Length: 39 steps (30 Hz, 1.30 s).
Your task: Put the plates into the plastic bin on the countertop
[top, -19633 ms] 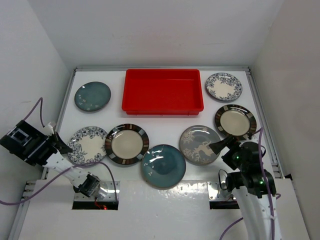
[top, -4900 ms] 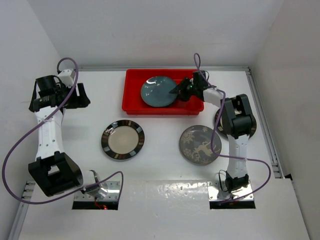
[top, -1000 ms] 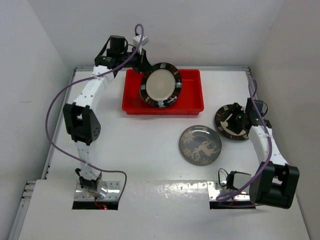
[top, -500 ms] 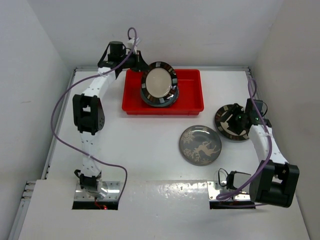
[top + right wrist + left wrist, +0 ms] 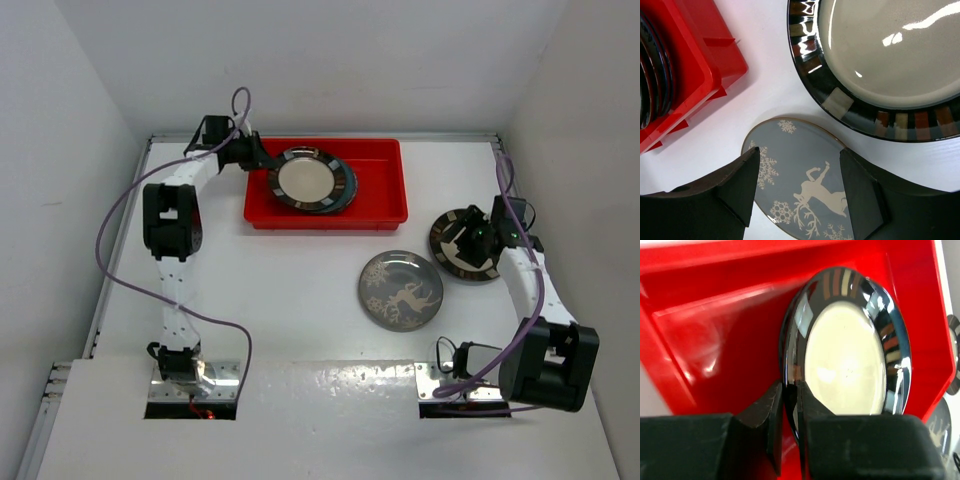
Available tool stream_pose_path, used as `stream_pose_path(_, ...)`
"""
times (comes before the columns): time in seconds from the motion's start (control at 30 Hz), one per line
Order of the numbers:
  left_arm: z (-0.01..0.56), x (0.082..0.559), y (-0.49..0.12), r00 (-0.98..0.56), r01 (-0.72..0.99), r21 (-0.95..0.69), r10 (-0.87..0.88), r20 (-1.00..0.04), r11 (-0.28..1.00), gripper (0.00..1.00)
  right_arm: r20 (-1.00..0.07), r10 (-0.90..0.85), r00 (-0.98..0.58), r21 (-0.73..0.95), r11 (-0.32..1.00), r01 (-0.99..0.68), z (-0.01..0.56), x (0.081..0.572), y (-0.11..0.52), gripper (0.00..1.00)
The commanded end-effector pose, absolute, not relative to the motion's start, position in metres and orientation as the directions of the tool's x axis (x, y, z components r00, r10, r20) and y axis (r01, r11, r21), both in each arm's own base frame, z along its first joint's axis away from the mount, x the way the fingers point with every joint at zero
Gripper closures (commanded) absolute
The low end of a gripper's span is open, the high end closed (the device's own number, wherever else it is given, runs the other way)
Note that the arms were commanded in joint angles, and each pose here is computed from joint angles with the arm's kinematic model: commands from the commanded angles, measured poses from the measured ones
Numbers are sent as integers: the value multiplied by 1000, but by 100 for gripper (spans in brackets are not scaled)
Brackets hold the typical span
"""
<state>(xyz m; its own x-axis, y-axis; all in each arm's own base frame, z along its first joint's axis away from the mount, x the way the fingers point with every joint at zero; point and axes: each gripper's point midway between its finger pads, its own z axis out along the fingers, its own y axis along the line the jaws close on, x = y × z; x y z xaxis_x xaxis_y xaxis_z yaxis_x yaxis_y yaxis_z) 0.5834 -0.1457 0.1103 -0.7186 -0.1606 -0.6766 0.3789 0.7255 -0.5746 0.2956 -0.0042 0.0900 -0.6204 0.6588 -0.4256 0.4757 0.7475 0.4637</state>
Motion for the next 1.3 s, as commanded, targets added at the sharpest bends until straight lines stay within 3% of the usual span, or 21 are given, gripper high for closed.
stream_pose_path(0.0,118,582,-155,-706,401,-562,-147,-693,724,83,-442,679,-587,472,732,491,95,301,-10,36)
stream_pose_path(0.3,97,574,-165,-724,415,-477,-36,-688,774,72,-407,778,-479,482,628,611,74,283,-26,36)
stream_pose_path(0.47,96,571,-170,-705,441,-389,44,-708,809,59,-406,813,-416,451,575,683,66,271,-42,35)
stream_pose_path(0.6,106,575,-160,-685,422,-333,56,-727,844,59,-377,871,-315,449,469,760,52,257,-57,31)
stream_pose_path(0.77,154,578,-153,-620,443,-299,48,-783,845,55,-415,903,-110,498,327,803,38,250,-81,28)
stream_pose_path(0.8,161,578,-146,-610,444,-287,51,-791,849,54,-403,911,-89,496,299,815,19,236,-78,25)
stream_pose_path(0.9,199,570,-139,-555,475,-249,69,-829,844,52,-407,912,38,631,251,734,28,254,-84,25)
stream_pose_path(0.93,203,565,-138,-549,487,-231,90,-831,842,51,-360,931,65,631,191,752,8,242,-77,25)
stream_pose_path(1.07,230,540,-124,-511,516,-186,126,-850,836,49,-357,927,113,679,174,713,3,252,-82,25)
stream_pose_path(1.2,238,511,-97,-526,506,-174,142,-839,845,48,-313,944,107,654,132,745,-15,253,-80,32)
stream_pose_path(1.27,238,491,-90,-545,516,-184,155,-824,837,48,-272,952,140,658,78,749,-20,252,-78,42)
